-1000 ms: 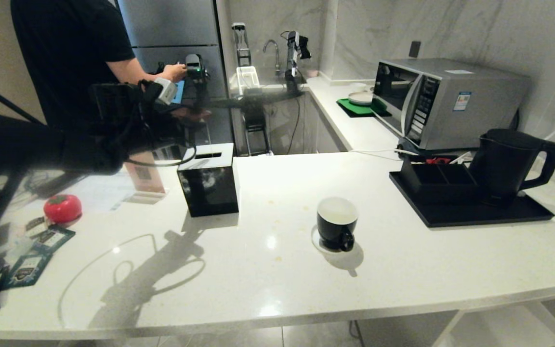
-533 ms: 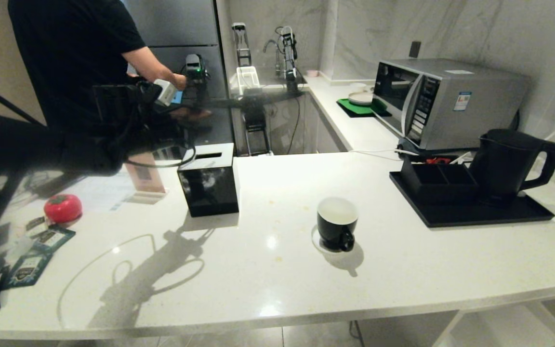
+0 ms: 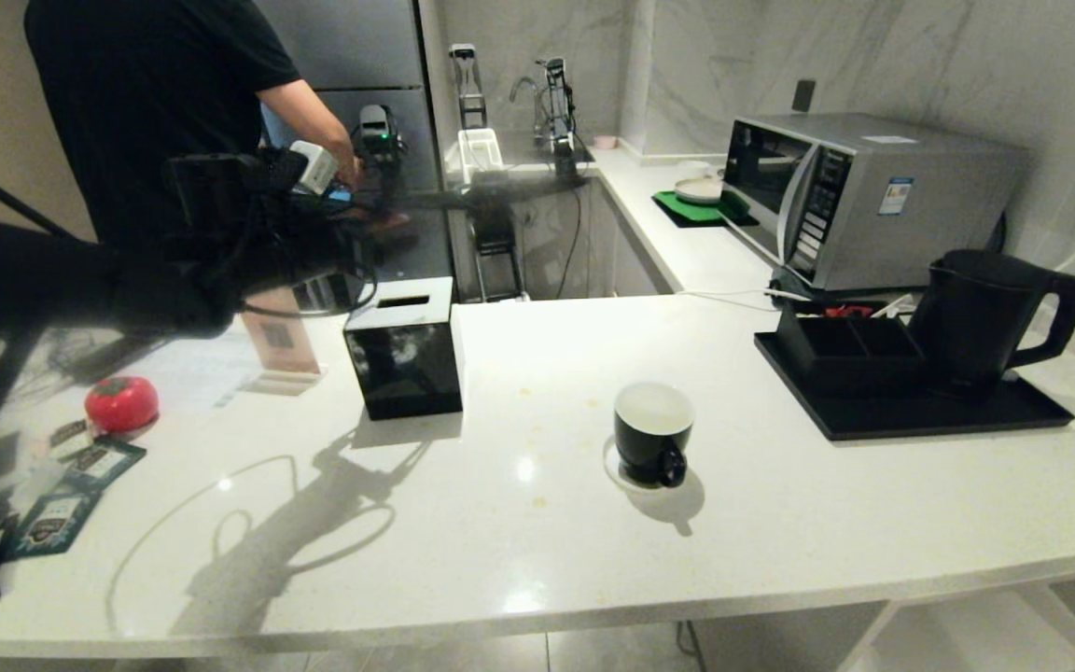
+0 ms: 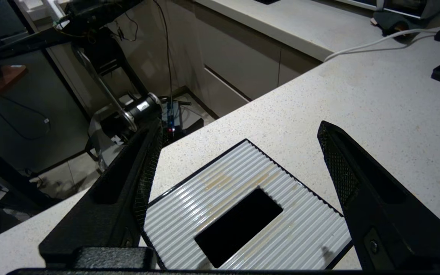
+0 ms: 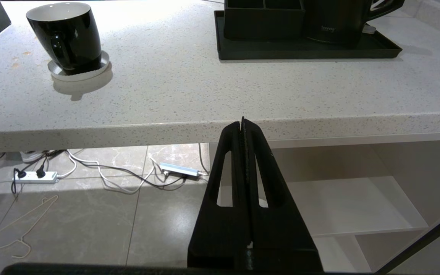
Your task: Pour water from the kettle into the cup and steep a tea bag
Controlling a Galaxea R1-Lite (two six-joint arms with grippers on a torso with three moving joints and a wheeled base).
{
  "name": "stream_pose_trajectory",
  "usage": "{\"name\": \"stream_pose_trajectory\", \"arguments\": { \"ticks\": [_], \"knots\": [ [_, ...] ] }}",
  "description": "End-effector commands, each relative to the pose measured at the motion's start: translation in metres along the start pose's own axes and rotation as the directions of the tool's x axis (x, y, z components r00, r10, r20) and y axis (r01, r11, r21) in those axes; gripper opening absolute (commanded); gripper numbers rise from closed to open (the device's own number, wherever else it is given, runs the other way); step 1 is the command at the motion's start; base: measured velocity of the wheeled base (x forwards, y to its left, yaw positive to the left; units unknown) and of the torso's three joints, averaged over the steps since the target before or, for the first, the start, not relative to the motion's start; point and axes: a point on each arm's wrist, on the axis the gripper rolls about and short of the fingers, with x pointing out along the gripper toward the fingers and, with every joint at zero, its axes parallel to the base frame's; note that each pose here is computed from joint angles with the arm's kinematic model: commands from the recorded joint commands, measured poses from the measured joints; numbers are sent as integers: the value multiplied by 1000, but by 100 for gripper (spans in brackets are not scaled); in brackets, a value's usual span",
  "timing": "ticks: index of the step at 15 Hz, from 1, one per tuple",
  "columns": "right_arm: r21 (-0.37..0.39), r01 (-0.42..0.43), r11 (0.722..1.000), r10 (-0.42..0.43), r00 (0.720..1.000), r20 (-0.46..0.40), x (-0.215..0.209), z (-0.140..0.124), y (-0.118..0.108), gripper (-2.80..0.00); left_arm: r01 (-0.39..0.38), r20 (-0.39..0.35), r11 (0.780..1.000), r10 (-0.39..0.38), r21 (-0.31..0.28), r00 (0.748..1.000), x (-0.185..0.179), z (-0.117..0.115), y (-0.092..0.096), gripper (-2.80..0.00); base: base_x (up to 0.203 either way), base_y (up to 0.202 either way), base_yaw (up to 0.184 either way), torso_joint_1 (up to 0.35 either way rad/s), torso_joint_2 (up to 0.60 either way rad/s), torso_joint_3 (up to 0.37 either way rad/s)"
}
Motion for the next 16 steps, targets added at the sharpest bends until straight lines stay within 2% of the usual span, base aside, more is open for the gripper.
{"name": "stream_pose_trajectory", "arguments": {
  "ticks": [1,8,13,16],
  "knots": [
    [0,0,1000,0,1000,0,0,0,0,-280,1,17,1000,-1,10,1000,-4,8,-1,0,0,0,0,0,0,0],
    [-1,0,1000,0,1000,-1,0,0,0,-280,-15,69,999,13,34,998,-26,38,-7,0,0,0,0,0,0,0],
    [0,0,1000,0,1000,-1,0,0,0,-280,-37,43,999,36,23,998,-60,43,-17,0,0,0,0,0,0,0],
    [-1,0,1000,0,1000,0,0,0,0,-280,-84,32,996,83,20,996,-81,47,-26,0,0,0,0,0,0,0]
  ]
}}
